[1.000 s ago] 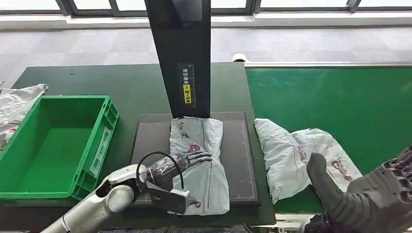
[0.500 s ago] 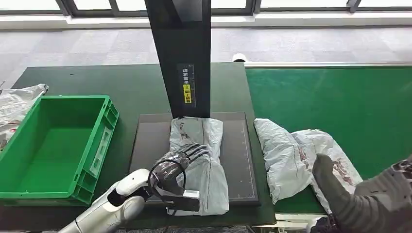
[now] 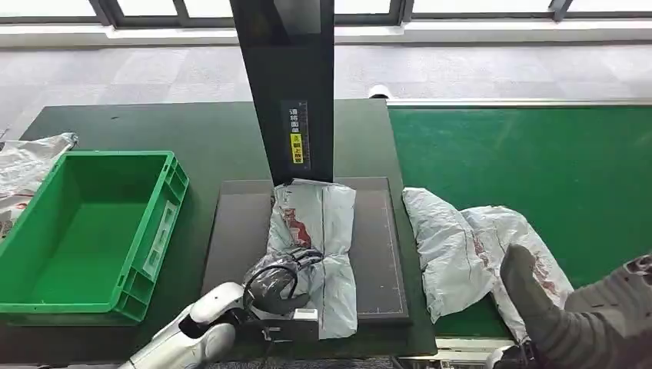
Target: Moved the parcel from conveyor to table for the left to box.
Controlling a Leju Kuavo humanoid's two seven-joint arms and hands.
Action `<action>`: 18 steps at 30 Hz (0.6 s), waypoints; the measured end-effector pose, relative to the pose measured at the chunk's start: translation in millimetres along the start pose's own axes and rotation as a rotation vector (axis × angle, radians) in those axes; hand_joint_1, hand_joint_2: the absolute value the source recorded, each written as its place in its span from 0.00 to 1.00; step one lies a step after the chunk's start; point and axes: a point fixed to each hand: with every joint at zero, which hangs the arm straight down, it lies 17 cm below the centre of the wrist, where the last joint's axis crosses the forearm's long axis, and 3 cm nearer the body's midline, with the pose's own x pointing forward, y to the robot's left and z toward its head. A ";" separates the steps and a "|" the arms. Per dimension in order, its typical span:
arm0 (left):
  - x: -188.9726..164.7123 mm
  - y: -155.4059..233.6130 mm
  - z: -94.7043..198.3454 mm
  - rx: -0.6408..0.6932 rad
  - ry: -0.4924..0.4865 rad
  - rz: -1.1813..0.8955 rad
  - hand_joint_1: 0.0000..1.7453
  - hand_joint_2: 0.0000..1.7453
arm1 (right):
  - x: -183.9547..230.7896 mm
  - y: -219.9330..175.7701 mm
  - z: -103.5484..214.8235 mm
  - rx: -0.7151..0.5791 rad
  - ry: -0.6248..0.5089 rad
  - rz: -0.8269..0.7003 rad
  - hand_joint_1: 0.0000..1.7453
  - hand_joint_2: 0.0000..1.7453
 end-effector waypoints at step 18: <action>-0.2 -11.4 0.9 -0.075 -0.001 0.016 1.00 1.00 | 0.5 0.0 -1.1 -0.008 0.000 -0.007 0.00 1.00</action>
